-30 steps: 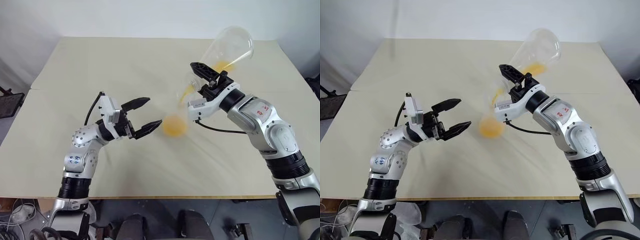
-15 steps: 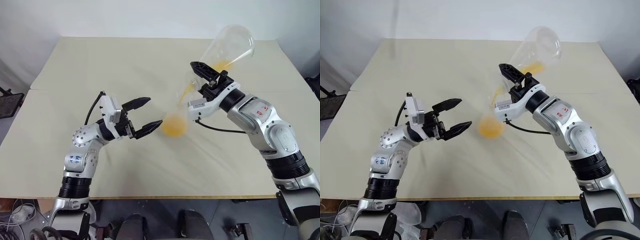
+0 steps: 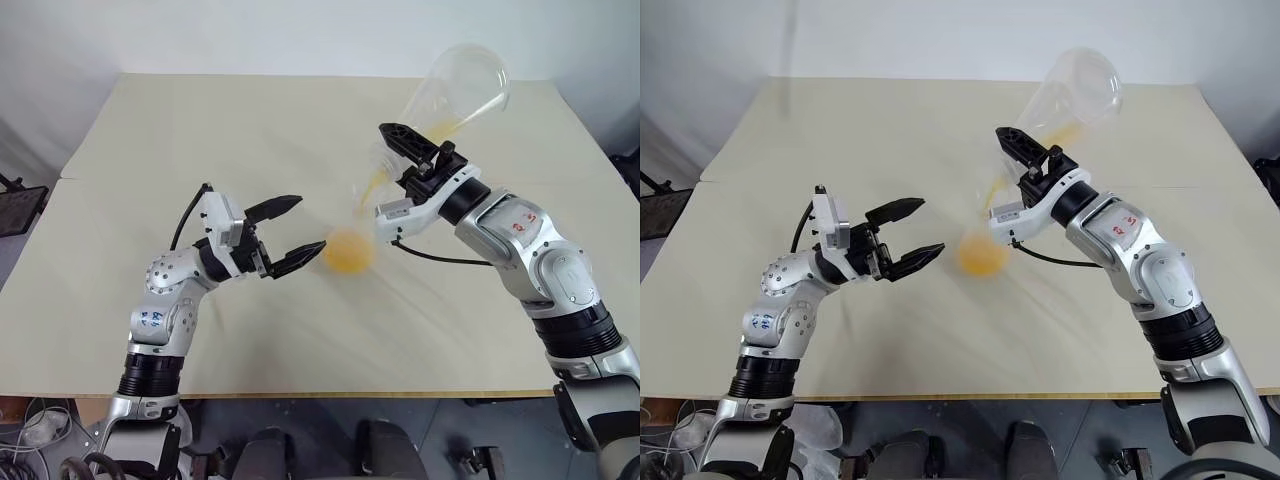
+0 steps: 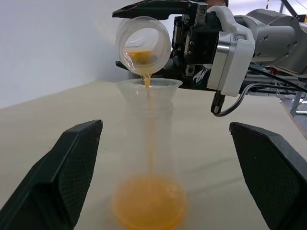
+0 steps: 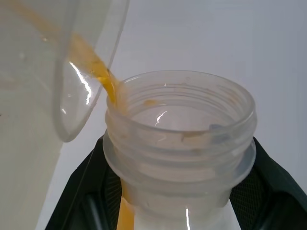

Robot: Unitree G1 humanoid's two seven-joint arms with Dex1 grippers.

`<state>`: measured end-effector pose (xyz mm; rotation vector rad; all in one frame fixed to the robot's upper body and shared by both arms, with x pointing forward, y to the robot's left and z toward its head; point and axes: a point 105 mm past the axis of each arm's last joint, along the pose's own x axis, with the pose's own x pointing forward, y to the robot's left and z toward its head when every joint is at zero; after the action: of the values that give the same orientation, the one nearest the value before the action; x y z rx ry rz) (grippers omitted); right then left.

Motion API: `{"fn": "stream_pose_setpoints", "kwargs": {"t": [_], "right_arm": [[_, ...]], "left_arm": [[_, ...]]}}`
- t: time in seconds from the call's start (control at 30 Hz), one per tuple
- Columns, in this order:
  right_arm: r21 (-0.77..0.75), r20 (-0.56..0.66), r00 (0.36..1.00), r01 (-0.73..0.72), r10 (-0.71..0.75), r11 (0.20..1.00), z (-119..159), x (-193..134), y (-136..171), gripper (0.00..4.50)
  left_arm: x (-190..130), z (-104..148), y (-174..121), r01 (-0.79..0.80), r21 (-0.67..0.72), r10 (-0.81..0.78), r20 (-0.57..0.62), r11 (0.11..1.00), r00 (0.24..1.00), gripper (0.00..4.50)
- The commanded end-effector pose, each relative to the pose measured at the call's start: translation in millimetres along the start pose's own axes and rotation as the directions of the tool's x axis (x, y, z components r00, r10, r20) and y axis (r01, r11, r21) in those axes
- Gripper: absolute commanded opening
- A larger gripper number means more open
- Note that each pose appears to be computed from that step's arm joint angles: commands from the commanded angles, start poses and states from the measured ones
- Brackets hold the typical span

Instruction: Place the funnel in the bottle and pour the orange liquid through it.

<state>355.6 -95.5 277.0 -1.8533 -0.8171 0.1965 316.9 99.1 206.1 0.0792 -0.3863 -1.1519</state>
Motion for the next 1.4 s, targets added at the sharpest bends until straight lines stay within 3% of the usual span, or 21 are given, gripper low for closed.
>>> {"fn": "stream_pose_setpoints", "kwargs": {"t": [0.03, 1.07, 1.4], "right_arm": [[-0.053, 0.014, 0.997, 0.072, -0.071, 0.996, 0.8, -1.9, -19.8, 2.46], [-0.107, 0.025, 0.995, 0.1, -0.097, 0.989, -1.5, -5.0, -17.5, 2.46], [0.157, -0.009, 0.995, 0.099, -0.099, 0.983, -0.8, -6.5, -17.9, 2.46]], "left_arm": [[2.2, 4.3, -1.8, 0.011, 0.013, -0.011, 0.017, 1.0, 1.0, 4.5], [5.1, 5.7, -2.2, -0.003, 0.007, 0.002, 0.054, 1.0, 0.999, 4.5], [2.2, 6.0, -2.0, -0.007, 0.008, 0.006, 0.048, 1.0, 0.999, 4.5]]}}
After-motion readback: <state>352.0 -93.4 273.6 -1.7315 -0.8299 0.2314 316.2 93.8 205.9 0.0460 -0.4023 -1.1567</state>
